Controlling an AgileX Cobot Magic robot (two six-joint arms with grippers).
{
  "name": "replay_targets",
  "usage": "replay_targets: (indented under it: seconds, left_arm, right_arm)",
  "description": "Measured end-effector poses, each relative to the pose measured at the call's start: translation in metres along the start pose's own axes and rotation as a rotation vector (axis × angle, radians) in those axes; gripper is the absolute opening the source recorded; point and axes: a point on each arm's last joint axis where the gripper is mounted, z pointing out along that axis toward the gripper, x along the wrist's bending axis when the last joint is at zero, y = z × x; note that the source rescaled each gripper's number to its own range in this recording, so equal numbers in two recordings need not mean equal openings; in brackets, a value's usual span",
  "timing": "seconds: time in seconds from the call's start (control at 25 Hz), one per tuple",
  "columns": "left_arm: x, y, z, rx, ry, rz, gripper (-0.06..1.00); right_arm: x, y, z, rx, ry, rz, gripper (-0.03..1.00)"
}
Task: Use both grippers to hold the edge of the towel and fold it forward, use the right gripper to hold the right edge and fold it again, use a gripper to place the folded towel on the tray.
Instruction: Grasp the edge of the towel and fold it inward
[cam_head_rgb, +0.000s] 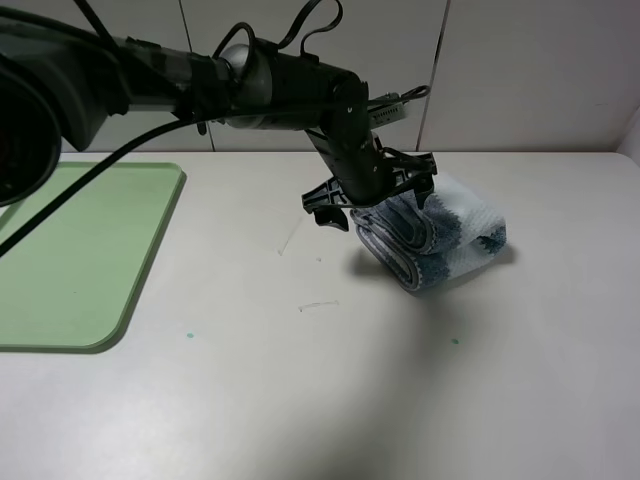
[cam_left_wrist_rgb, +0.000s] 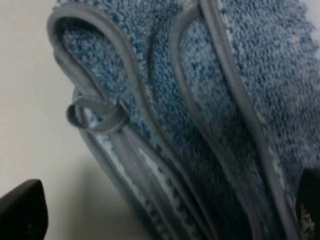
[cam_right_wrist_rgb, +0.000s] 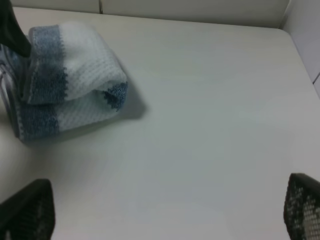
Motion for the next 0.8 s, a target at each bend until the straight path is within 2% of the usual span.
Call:
replay_targets:
  seconds: [0.2, 0.44, 0.8]
  left_arm:
    - [-0.002, -0.007, 0.013, 0.007, -0.002, -0.039, 1.00]
    - [-0.010, -0.010, 0.022, 0.010, -0.003, -0.042, 1.00]
    - [-0.004, -0.018, 0.038, 0.067, 0.063, -0.048, 1.00]
  right_arm:
    - [0.000, 0.000, 0.000, 0.000, 0.000, 0.000, 1.00]
    - [0.000, 0.000, 0.000, 0.000, 0.001, 0.004, 1.00]
    - [0.000, 0.000, 0.000, 0.000, 0.002, 0.007, 1.00]
